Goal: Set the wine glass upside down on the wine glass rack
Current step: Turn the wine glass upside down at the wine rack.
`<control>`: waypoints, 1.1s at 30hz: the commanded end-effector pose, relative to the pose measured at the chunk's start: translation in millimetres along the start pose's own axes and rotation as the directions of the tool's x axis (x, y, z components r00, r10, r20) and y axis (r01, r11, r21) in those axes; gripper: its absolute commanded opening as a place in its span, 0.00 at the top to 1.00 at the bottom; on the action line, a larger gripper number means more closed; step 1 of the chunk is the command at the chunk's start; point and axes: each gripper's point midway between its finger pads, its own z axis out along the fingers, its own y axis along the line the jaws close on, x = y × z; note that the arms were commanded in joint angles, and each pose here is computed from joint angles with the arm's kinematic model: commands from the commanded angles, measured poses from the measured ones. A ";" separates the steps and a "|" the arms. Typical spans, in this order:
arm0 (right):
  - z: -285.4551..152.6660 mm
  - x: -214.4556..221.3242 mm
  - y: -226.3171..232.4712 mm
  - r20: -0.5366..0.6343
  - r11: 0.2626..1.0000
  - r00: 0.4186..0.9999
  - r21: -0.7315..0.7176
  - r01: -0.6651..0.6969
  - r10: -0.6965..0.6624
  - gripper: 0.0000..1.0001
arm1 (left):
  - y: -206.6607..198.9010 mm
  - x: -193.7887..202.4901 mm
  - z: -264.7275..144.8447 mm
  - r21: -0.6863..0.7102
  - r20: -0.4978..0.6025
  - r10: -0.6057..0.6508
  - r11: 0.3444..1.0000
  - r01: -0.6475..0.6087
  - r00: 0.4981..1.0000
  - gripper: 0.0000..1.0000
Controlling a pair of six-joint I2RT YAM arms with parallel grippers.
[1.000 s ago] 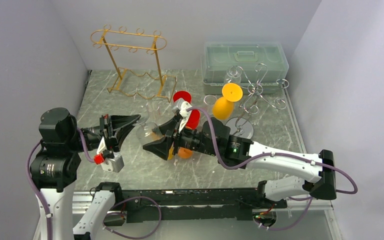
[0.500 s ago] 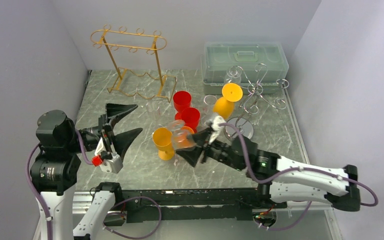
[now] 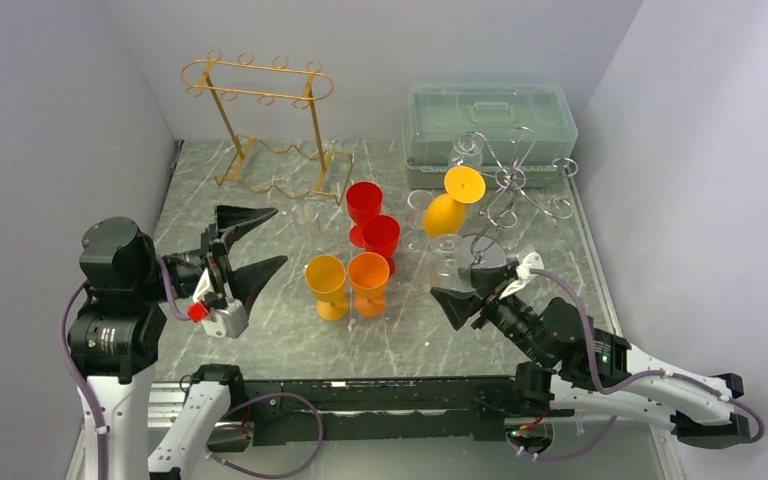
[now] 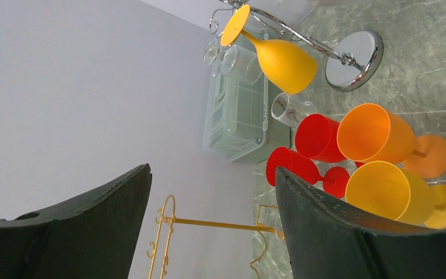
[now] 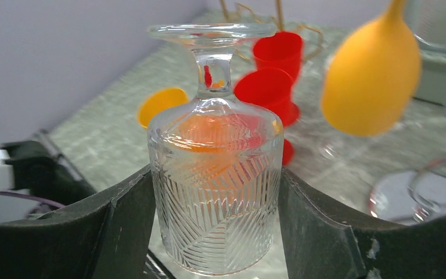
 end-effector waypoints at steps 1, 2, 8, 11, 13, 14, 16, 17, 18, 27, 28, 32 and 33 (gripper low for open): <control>-14.3 -13.6 -41.3 0.039 0.980 0.999 0.196 0.018 -0.026 0.78 | 1.7 5.8 1.9 -0.004 -0.004 -0.005 1.000 0.005 1.000 0.18; -17.3 -14.2 -48.4 0.055 0.975 0.998 0.223 0.018 -0.032 0.82 | 1.5 6.7 2.1 -0.004 -0.005 -0.007 1.000 0.006 1.000 0.18; -33.1 -30.7 -72.5 0.184 0.956 0.979 0.291 0.026 -0.083 0.84 | 0.5 8.4 2.5 -0.001 -0.007 -0.007 1.000 0.007 1.000 0.19; -36.9 -36.6 -76.0 0.200 0.952 0.973 0.301 0.051 -0.116 0.83 | -1.8 10.0 2.4 0.000 -0.010 -0.003 1.000 0.003 1.000 0.19; -38.0 -39.0 -77.6 0.191 0.948 0.972 0.311 0.071 -0.135 0.83 | -3.8 11.4 2.4 0.001 -0.013 -0.004 1.000 0.004 1.000 0.19; -38.3 -40.0 -78.5 0.187 0.945 0.973 0.318 0.073 -0.138 0.83 | -4.8 12.5 2.4 0.000 -0.016 -0.008 1.000 0.008 1.000 0.19; -40.4 -44.1 -81.9 0.180 0.936 0.969 0.339 0.098 -0.167 0.83 | -6.8 13.5 2.6 0.003 -0.016 -0.010 1.000 0.010 1.000 0.19; -41.8 -46.5 -84.2 0.183 0.931 0.968 0.353 0.097 -0.170 0.83 | -7.7 14.1 2.6 0.003 -0.017 -0.010 1.000 0.011 1.000 0.19; -43.2 -48.5 -86.9 0.188 0.925 0.967 0.368 0.093 -0.172 0.83 | -8.6 15.1 3.0 0.005 -0.016 -0.014 1.000 0.014 1.000 0.19; -52.0 -58.6 -102.0 0.203 0.886 0.957 0.453 0.097 -0.209 0.84 | -10.5 18.1 4.3 0.012 -0.015 -0.020 1.000 0.020 1.000 0.19; -53.8 -58.9 -103.8 0.205 0.884 0.957 0.459 0.091 -0.205 0.84 | -10.7 18.0 4.2 0.012 -0.015 -0.020 1.000 0.021 1.000 0.19; -60.2 -61.7 -110.0 0.215 0.873 0.954 0.481 0.083 -0.209 0.84 | -10.5 17.6 4.1 0.010 -0.014 -0.020 1.000 0.021 1.000 0.19; -61.0 -62.1 -111.1 0.212 0.869 0.953 0.486 0.088 -0.215 0.84 | -10.7 18.0 4.3 0.011 -0.014 -0.022 1.000 0.023 1.000 0.19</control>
